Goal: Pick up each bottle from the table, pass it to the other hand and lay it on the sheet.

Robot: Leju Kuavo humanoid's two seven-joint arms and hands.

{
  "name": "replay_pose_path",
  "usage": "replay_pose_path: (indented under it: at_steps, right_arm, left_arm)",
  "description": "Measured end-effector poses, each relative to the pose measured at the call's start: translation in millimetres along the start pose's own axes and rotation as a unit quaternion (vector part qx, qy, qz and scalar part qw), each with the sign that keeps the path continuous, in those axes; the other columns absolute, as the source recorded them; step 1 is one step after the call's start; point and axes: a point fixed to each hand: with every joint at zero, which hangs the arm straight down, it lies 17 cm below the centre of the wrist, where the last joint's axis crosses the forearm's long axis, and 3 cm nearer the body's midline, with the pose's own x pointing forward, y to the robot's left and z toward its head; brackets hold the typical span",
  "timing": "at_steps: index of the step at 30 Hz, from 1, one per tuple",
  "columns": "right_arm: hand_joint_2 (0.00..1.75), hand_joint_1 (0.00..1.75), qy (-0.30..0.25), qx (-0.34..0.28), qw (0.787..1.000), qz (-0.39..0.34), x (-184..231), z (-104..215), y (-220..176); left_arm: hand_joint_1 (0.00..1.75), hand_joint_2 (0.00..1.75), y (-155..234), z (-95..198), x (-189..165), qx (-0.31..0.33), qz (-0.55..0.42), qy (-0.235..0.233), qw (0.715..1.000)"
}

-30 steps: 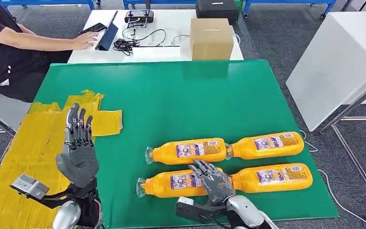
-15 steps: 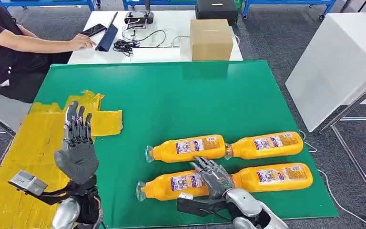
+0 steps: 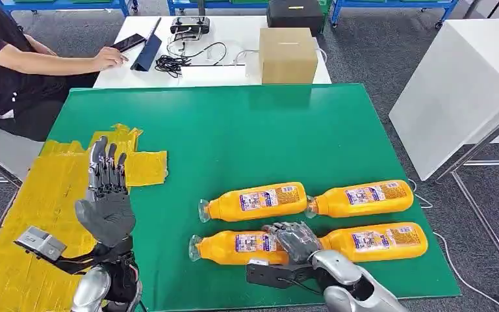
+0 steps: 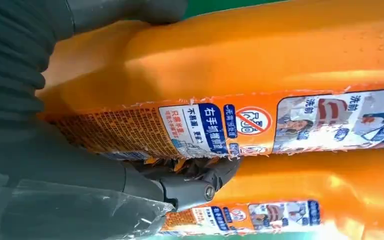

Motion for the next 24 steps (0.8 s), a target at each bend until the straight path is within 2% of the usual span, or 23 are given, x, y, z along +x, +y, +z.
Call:
replay_pose_path:
  at_steps: [3,10,12,14,16,23,24]
  right_arm:
    - [1.75,1.75,-0.003,-0.038,0.998,-0.058,1,4,-8]
    - [1.75,1.75,-0.010,-0.061,0.993,-0.103,4,14,-10]
    - [1.75,1.75,-0.048,-0.100,0.981,-0.157,19,19,-21]
    - [1.75,1.75,-0.101,-0.158,0.958,-0.217,44,32,-42]
    - [1.75,1.75,-0.125,-0.190,0.943,-0.244,59,40,-57]
    - [1.75,1.75,-0.130,-0.210,0.931,-0.269,66,49,-66]
    - [1.75,1.75,-0.131,-0.212,0.930,-0.272,67,50,-67]
  left_arm:
    - [0.00,0.00,5,2,-7,0.012,0.015,0.019,1.000]
    - [0.00,0.00,10,6,-15,0.019,0.030,0.036,0.999]
    - [0.00,0.00,13,8,-21,0.029,0.063,0.059,0.996]
    - [0.00,0.00,21,17,-29,0.045,0.098,0.084,0.991]
    - [0.00,0.00,26,22,-32,0.051,0.106,0.093,0.989]
    - [0.00,0.00,31,27,-34,0.057,0.108,0.099,0.988]
    - [0.00,1.75,32,27,-34,0.057,0.108,0.099,0.988]
